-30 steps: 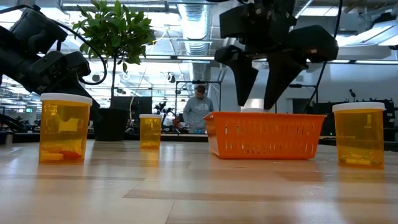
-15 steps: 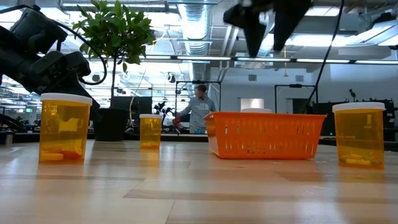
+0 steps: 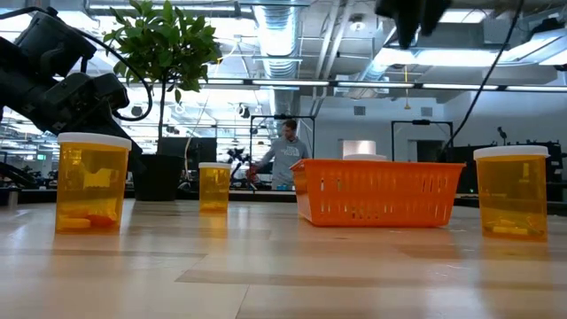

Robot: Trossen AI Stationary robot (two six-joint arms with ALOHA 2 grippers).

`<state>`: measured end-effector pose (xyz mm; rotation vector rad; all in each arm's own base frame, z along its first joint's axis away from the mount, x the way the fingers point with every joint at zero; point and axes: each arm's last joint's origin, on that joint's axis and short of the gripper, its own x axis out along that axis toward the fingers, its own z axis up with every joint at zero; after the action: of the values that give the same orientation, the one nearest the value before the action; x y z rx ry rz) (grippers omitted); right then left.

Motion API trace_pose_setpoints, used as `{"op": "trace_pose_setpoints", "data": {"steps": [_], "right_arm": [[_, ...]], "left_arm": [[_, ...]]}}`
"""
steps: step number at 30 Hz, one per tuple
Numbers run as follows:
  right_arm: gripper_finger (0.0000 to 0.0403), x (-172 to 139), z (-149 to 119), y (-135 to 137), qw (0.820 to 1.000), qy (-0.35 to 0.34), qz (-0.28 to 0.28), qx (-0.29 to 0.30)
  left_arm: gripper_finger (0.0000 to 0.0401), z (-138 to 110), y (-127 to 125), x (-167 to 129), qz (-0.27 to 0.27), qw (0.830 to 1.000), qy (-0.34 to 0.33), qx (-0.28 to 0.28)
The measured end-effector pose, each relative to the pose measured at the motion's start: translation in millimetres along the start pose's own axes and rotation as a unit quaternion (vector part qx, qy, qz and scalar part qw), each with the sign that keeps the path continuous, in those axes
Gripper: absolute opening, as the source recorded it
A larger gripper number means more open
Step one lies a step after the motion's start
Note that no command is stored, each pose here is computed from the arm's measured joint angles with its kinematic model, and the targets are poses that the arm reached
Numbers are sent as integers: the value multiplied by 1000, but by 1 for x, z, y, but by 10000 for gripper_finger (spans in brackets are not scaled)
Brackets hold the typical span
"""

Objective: Pick and place pill bottles into a basket
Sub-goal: Put the orange pill bottle into the orange bin

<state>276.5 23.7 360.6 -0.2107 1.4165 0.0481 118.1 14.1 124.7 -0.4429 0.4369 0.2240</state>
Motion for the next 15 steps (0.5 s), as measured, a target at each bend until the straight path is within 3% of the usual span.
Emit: {"op": "trace_pose_setpoints", "data": {"steps": [8,15], "right_arm": [[240,46,-39,-22,999,-25,-43,0],[240,83,-53,-37,998,-26,-56,-30]], "left_arm": [[245,0,0,0,0,1000,0,0],[245,0,0,0,0,1000,0,0]]}}
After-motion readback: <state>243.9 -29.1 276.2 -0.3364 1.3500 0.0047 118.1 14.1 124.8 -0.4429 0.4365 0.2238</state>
